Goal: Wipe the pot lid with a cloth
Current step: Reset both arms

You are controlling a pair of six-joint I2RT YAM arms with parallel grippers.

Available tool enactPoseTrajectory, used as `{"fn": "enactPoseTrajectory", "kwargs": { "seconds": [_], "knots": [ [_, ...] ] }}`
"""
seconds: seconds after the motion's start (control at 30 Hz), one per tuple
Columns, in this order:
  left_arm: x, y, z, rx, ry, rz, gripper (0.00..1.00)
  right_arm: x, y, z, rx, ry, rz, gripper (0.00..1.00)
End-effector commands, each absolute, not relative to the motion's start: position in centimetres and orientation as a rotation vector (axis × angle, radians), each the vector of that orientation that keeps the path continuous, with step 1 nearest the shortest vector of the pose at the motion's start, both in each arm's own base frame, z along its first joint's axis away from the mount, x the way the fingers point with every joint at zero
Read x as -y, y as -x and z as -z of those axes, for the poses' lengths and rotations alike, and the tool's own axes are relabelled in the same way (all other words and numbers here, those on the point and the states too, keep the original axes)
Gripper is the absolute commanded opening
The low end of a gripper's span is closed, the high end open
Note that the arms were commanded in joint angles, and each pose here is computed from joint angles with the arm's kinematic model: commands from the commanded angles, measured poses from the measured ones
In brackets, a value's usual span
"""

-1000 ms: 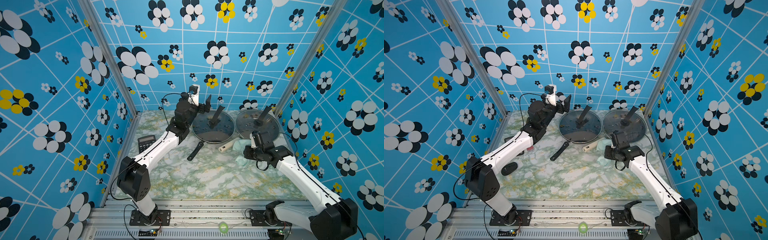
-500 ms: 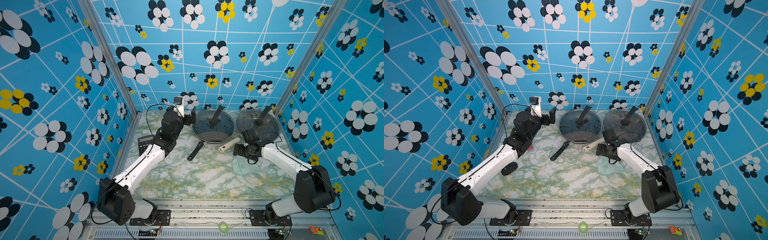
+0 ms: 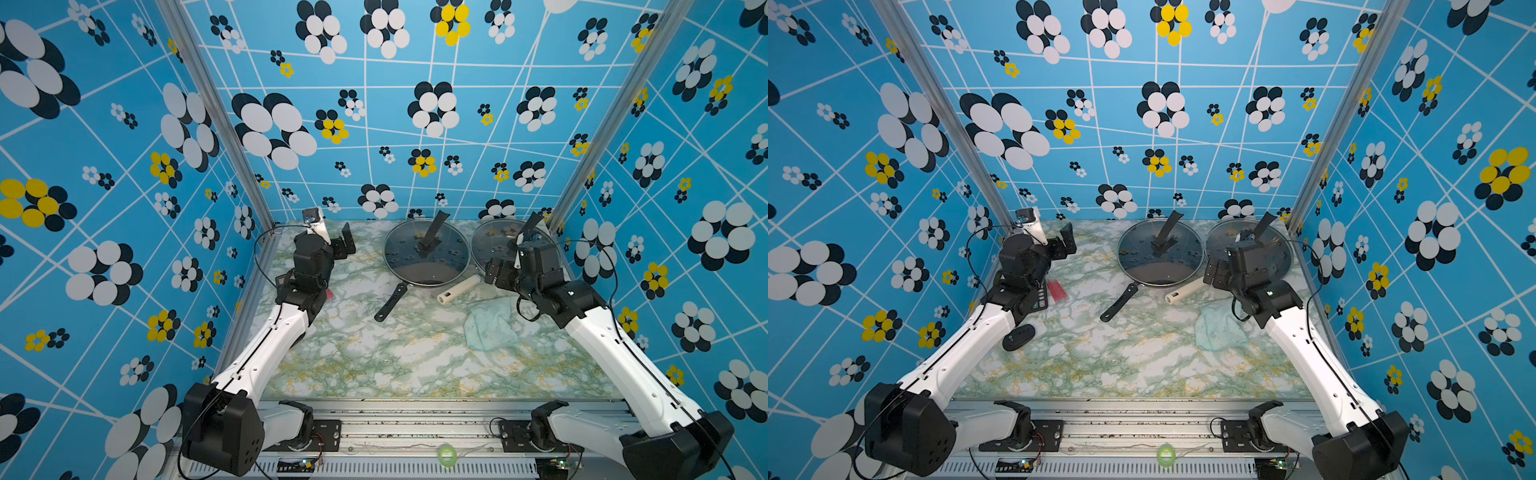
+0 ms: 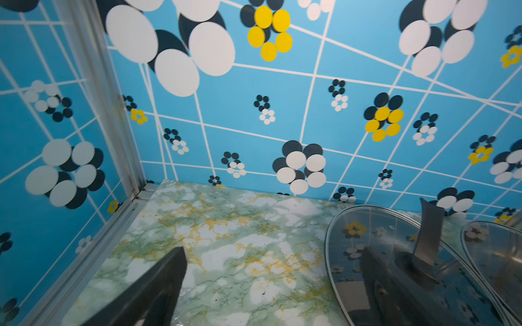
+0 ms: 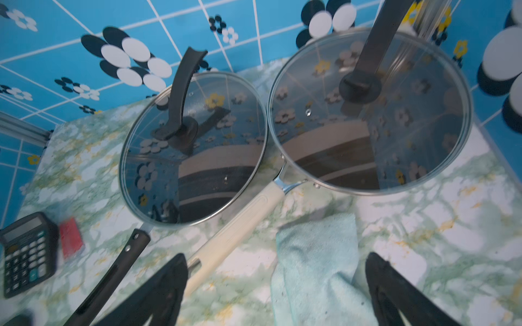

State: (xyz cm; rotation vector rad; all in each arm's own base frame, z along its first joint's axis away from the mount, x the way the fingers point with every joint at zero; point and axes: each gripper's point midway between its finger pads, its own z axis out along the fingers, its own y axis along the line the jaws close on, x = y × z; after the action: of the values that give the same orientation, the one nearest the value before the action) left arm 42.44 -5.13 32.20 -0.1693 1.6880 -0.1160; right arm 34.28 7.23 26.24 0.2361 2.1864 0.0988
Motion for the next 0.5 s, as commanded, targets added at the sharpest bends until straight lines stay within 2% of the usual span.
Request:
{"fn": "enactPoseTrajectory", "kwargs": {
  "seconds": [0.0,0.23,0.47],
  "knots": [
    [1.9,-40.3,-29.2,-1.717,0.283,0.103,0.99,-3.9,-36.0,-23.7,-2.086,-0.273,0.146,0.99],
    [-2.3,-35.2,-22.1,-1.812,0.349,-0.031,0.99,2.1,-34.3,-21.2,-2.003,-0.514,0.311,0.99],
    [-3.2,-34.0,-15.6,-1.858,0.323,-0.126,0.99,3.7,-33.6,-16.5,-2.032,-0.554,0.406,0.99]
  ]
}}
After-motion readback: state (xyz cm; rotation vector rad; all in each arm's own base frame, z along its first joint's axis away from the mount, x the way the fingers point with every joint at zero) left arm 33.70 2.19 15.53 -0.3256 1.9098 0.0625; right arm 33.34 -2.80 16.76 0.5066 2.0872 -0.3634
